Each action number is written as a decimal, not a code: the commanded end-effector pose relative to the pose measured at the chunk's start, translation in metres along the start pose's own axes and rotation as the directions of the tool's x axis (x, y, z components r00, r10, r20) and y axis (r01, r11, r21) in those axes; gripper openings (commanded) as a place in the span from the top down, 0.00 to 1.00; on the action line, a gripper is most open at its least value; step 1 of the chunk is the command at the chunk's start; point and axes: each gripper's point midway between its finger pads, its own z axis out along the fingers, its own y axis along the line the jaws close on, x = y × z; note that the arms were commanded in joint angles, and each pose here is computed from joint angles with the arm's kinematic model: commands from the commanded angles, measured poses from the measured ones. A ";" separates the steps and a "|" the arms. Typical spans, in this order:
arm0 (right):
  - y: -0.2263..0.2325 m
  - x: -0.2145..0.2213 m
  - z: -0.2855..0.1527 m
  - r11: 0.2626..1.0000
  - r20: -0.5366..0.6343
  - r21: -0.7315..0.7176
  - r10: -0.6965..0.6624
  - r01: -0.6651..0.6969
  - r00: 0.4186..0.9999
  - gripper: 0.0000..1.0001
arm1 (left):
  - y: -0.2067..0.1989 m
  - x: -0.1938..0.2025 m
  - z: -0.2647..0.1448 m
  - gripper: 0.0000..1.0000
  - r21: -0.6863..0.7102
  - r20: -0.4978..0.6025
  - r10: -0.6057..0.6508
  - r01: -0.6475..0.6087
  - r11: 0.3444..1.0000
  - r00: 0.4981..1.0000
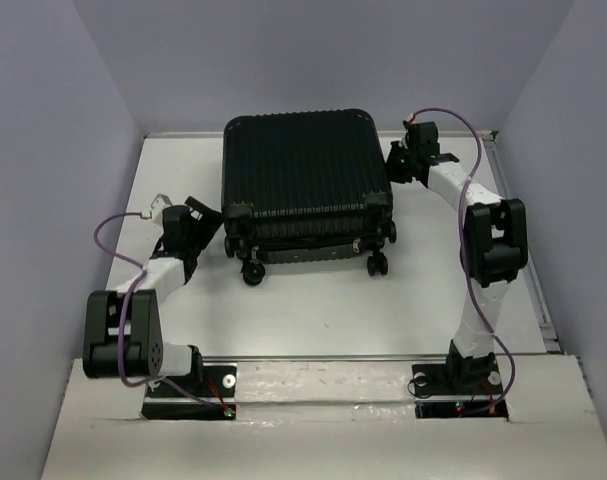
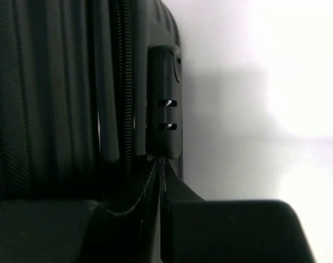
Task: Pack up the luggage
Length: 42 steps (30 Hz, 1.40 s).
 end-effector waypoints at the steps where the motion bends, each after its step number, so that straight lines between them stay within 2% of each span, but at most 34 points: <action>1: 0.131 -0.013 -0.015 0.890 -0.031 -0.452 -0.086 0.063 0.996 0.88 | -0.019 0.053 -0.045 0.01 0.125 -0.058 0.163 -0.155 0.980 0.985; 2: 0.140 -0.025 -0.013 0.881 -0.026 -0.470 -0.085 0.062 0.996 0.83 | -0.027 0.047 -0.058 0.01 0.140 -0.001 0.161 -0.159 0.977 0.987; 3: 0.154 -0.044 -0.022 0.861 0.003 -0.502 -0.090 0.080 0.996 0.79 | -0.022 0.068 -0.068 0.01 0.147 -0.038 0.190 -0.183 0.972 0.981; 4: 0.154 -0.044 -0.011 0.861 -0.015 -0.503 -0.089 0.069 0.996 0.64 | -0.021 0.072 -0.075 0.01 0.149 -0.037 0.191 -0.183 0.972 0.981; 5: 0.159 -0.050 -0.010 0.856 -0.016 -0.512 -0.088 0.067 0.996 0.56 | -0.030 0.066 -0.088 0.01 0.179 0.000 0.173 -0.170 0.969 0.985; 7: 0.168 -0.055 -0.011 0.838 -0.039 -0.544 -0.089 0.053 0.995 0.37 | -0.027 0.080 -0.101 0.01 0.209 -0.021 0.170 -0.162 0.964 0.985; 9: 0.185 -0.072 -0.018 0.800 -0.013 -0.596 -0.097 0.070 0.995 0.27 | -0.032 0.074 -0.118 0.01 0.236 0.014 0.139 -0.139 0.962 0.990; 10: 0.177 -0.085 -0.022 0.798 0.004 -0.599 -0.082 0.067 0.997 0.21 | -0.036 0.075 -0.125 0.01 0.257 0.015 0.127 -0.127 0.958 0.992; 12: 0.183 -0.102 -0.037 0.762 0.017 -0.645 -0.067 0.062 0.998 0.16 | -0.048 0.062 -0.143 0.01 0.312 0.061 0.096 -0.111 0.943 0.993; 16: 0.179 -0.125 -0.069 0.749 0.076 -0.655 -0.062 0.096 0.995 0.08 | -0.070 0.041 -0.168 0.02 0.371 0.125 0.091 -0.132 0.919 0.988; 18: 0.175 -0.131 -0.083 0.753 0.130 -0.639 -0.096 0.158 0.987 0.08 | -0.078 0.037 -0.174 0.02 0.388 0.129 0.109 -0.151 0.909 0.986; 21: 0.176 -0.127 -0.120 0.751 0.194 -0.615 -0.153 0.241 0.969 0.19 | -0.096 0.032 -0.182 0.01 0.425 0.133 0.140 -0.184 0.886 0.981; 22: 0.177 -0.121 -0.131 0.741 0.199 -0.620 -0.168 0.257 0.965 0.26 | -0.099 0.032 -0.183 0.01 0.433 0.133 0.147 -0.191 0.881 0.980; 23: 0.179 -0.102 -0.149 0.732 0.202 -0.624 -0.187 0.274 0.961 0.43 | -0.100 0.035 -0.181 0.01 0.435 0.121 0.156 -0.194 0.879 0.980; 24: 0.180 -0.090 -0.157 0.724 0.221 -0.619 -0.211 0.304 0.952 0.56 | -0.101 0.039 -0.182 0.01 0.449 0.108 0.163 -0.194 0.872 0.981; 25: 0.182 -0.061 -0.170 0.718 0.245 -0.607 -0.241 0.342 0.939 0.71 | -0.104 0.045 -0.183 0.01 0.470 0.088 0.174 -0.195 0.861 0.981; 26: 0.191 -0.063 -0.171 0.708 0.277 -0.603 -0.246 0.367 0.929 0.77 | -0.105 0.046 -0.184 0.01 0.475 0.087 0.177 -0.197 0.858 0.980; 27: 0.184 -0.029 -0.183 0.711 0.264 -0.596 -0.265 0.373 0.927 0.82 | -0.106 0.053 -0.184 0.01 0.492 0.062 0.195 -0.201 0.847 0.979; 28: 0.183 -0.013 -0.188 0.710 0.270 -0.590 -0.275 0.384 0.923 0.86 | -0.108 0.057 -0.186 0.01 0.504 0.049 0.208 -0.204 0.839 0.977; 29: 0.188 0.023 -0.198 0.680 0.281 -0.610 -0.294 0.407 0.914 0.88 | -0.111 0.071 -0.191 0.01 0.539 0.007 0.247 -0.212 0.815 0.969; 32: 0.199 0.077 -0.208 0.649 0.303 -0.624 -0.314 0.436 0.900 0.88 | -0.124 0.094 -0.207 0.01 0.608 -0.041 0.307 -0.220 0.763 0.951; 33: 0.183 0.108 -0.195 0.677 0.252 -0.621 -0.303 0.394 0.919 0.88 | -0.126 0.101 -0.211 0.01 0.620 -0.050 0.321 -0.222 0.753 0.946; 34: 0.185 0.106 -0.208 0.665 0.311 -0.623 -0.274 0.413 0.910 0.88 | -0.131 0.106 -0.216 0.01 0.633 -0.056 0.330 -0.222 0.742 0.942; 36: 0.170 0.140 -0.206 0.671 0.265 -0.646 -0.249 0.364 0.931 0.88 | -0.139 0.127 -0.230 0.01 0.672 -0.093 0.370 -0.216 0.708 0.924; 37: 0.169 0.141 -0.208 0.660 0.295 -0.653 -0.232 0.372 0.927 0.86 | -0.141 0.132 -0.231 0.01 0.669 -0.094 0.374 -0.220 0.710 0.922; 42: 0.157 0.177 -0.199 0.640 0.261 -0.686 -0.227 0.346 0.938 0.81 | -0.161 0.174 -0.252 0.01 0.709 -0.143 0.448 -0.224 0.668 0.882</action>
